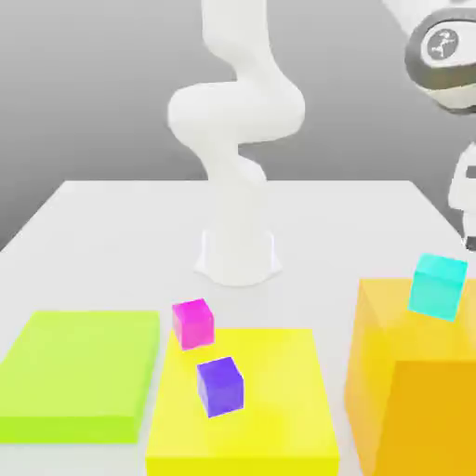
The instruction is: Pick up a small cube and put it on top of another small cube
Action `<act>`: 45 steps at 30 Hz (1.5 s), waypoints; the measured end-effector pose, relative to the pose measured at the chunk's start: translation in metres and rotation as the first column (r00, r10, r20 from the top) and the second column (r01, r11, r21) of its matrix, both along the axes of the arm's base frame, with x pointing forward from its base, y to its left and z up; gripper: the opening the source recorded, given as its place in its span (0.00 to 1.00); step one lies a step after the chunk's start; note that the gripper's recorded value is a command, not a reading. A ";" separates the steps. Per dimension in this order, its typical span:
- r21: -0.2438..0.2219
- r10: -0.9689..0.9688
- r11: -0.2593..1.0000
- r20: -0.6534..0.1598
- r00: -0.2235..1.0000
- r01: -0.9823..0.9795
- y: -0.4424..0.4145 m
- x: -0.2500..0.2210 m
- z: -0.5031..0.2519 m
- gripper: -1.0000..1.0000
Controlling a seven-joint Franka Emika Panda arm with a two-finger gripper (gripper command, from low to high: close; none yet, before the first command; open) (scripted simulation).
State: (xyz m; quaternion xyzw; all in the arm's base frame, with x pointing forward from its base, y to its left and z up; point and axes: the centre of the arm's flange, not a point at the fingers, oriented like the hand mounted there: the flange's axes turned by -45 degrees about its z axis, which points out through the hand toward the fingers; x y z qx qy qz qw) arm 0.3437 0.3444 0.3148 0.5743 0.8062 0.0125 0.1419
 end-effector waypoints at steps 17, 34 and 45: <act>0.147 0.464 0.886 -0.240 0.853 -0.440 -0.049 -0.055 -0.143 0.50; 0.148 0.463 0.886 -0.241 0.853 -0.439 -0.049 -0.055 -0.148 0.00; 0.019 0.361 0.932 -0.127 0.924 -0.361 -0.025 -0.063 -0.042 0.00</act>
